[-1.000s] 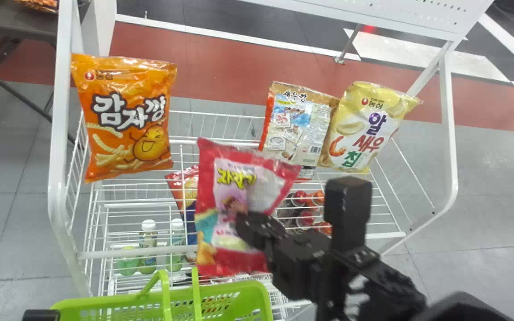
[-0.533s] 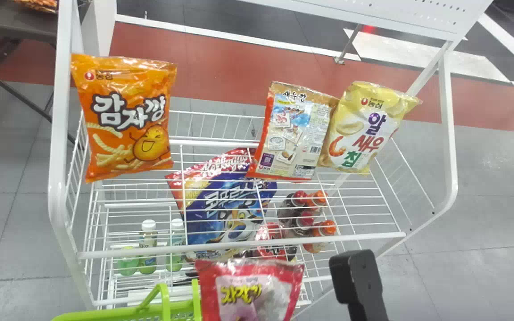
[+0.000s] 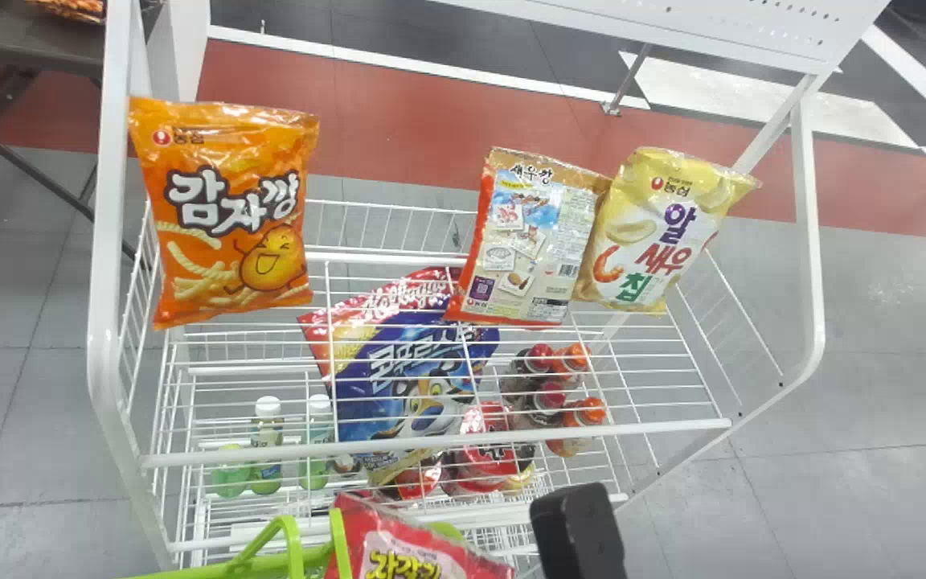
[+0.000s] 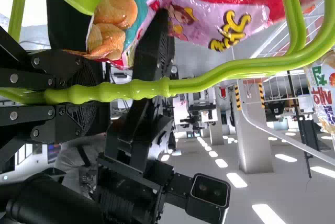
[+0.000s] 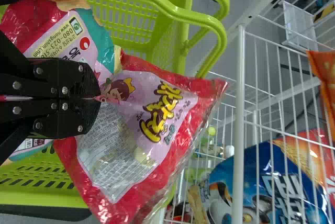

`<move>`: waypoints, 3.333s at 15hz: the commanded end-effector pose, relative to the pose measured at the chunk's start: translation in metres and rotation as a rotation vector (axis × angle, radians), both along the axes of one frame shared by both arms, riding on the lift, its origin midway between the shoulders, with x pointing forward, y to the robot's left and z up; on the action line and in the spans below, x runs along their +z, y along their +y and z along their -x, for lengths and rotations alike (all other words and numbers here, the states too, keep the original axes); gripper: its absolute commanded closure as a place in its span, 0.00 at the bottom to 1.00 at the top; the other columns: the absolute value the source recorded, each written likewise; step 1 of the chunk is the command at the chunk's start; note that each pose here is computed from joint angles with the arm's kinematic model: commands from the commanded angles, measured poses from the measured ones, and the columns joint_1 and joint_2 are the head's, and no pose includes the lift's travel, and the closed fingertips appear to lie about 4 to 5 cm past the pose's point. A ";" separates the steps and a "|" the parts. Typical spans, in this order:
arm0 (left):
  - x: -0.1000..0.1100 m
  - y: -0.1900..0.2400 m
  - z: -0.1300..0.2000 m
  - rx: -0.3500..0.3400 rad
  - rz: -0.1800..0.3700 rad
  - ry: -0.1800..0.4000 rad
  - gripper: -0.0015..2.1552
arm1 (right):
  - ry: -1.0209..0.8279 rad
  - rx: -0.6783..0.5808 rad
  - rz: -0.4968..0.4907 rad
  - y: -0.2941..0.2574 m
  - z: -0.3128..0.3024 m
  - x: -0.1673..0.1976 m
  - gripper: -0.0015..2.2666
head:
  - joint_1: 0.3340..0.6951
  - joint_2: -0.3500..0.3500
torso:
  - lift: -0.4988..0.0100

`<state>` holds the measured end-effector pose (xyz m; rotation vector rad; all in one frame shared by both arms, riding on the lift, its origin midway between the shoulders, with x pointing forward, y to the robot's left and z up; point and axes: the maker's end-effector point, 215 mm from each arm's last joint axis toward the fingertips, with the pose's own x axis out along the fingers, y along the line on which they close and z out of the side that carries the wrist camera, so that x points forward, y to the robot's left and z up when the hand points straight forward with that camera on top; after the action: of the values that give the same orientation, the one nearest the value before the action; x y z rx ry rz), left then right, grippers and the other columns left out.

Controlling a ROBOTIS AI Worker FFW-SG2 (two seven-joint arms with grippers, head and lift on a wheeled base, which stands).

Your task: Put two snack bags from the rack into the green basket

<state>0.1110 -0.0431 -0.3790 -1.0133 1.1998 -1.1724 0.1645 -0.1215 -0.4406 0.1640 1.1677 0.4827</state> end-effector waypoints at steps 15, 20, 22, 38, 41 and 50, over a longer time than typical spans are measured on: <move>0.004 -0.004 -0.005 -0.006 -0.009 -0.029 0.63 | 0.046 -0.009 0.086 -0.028 -0.010 -0.035 0.03 | 1.00 0.00 | 0.97; 0.003 -0.004 -0.002 -0.007 -0.008 -0.019 0.63 | -0.487 -0.212 -0.012 -0.071 -0.144 0.043 0.03 | 1.00 0.00 | 0.97; 0.002 -0.003 -0.003 -0.006 -0.009 -0.019 0.63 | -0.706 -0.281 -0.016 -0.100 -0.196 0.079 0.04 | 1.00 0.00 | 0.97; 0.002 0.003 -0.024 0.004 -0.022 -0.059 0.63 | -0.867 -0.439 0.174 -0.201 -0.361 0.065 0.04 | 1.00 0.00 | 0.97; 0.001 0.004 -0.028 0.006 -0.023 -0.064 0.63 | -0.869 -0.436 0.159 -0.201 -0.376 0.066 0.04 | 1.00 0.00 | 0.97; 0.002 0.008 -0.035 0.017 -0.025 -0.071 0.63 | -0.777 -0.372 0.182 -0.166 -0.383 0.046 0.94 | 1.00 0.00 | 0.97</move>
<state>0.1456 -0.0348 -0.3771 -0.9560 1.1440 -1.1685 0.5497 -0.2899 -0.3947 0.0236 0.3945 0.0774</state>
